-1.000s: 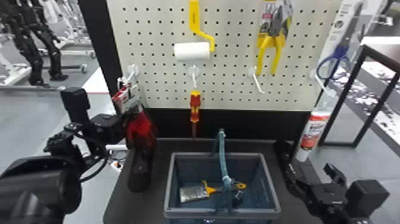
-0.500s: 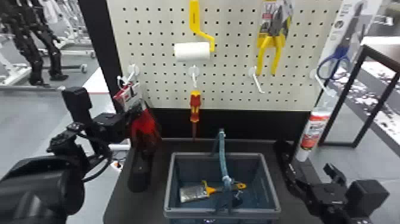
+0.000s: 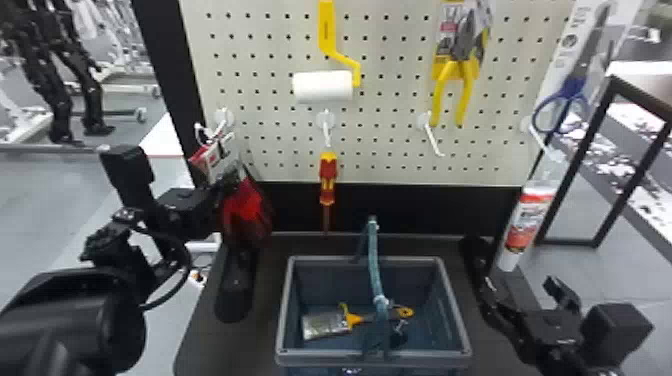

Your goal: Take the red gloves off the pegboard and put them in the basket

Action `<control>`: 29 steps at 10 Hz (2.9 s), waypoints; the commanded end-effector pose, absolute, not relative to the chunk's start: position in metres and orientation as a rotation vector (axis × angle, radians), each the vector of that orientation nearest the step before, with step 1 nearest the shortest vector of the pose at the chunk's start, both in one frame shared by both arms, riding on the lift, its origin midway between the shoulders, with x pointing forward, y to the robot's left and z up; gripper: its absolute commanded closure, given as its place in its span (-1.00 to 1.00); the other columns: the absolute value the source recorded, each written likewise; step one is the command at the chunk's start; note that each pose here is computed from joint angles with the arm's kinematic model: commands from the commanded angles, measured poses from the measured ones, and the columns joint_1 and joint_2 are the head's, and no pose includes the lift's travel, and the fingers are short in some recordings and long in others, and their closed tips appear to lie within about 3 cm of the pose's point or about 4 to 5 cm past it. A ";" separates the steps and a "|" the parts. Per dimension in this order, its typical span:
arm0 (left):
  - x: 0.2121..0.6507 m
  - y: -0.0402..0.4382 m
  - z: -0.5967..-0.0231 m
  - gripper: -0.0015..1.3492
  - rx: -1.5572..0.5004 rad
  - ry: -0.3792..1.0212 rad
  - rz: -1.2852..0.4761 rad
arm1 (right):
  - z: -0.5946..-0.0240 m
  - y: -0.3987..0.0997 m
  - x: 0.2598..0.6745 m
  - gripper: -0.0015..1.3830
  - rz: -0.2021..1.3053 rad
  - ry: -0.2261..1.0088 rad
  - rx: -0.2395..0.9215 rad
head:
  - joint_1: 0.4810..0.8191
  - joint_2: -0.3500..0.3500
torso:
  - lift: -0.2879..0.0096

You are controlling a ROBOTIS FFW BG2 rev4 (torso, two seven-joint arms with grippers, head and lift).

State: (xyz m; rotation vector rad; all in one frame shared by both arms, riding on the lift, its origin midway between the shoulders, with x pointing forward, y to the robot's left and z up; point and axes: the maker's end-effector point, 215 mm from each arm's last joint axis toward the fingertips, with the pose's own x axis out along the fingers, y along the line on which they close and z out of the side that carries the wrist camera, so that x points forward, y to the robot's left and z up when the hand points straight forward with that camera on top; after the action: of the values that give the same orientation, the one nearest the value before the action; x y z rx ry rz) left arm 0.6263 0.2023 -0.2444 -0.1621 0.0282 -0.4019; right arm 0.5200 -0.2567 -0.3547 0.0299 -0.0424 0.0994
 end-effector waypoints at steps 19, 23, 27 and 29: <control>0.574 0.082 -0.327 0.81 -0.799 0.054 -0.313 | -0.356 -0.250 0.523 -0.76 0.119 -0.041 0.029 | -0.60 0.00 | 0.26; 0.572 0.044 -0.347 0.81 -0.898 0.124 -0.377 | -0.354 -0.244 0.526 -0.76 0.135 -0.046 0.031 | -0.60 0.00 | 0.26; 0.564 0.016 -0.360 0.81 -0.953 0.190 -0.420 | -0.353 -0.240 0.528 -0.76 0.145 -0.049 0.030 | -0.60 0.00 | 0.26; 0.560 0.007 -0.365 0.81 -0.991 0.214 -0.427 | -0.354 -0.240 0.528 -0.76 0.146 -0.049 0.030 | -0.60 0.00 | 0.26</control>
State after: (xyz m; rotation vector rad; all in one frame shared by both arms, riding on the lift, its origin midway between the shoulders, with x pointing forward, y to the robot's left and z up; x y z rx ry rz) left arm 0.5612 0.0103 -0.3636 -0.9756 0.2045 -0.4238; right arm 0.5277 -0.2398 -0.3540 0.0303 -0.0488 0.1460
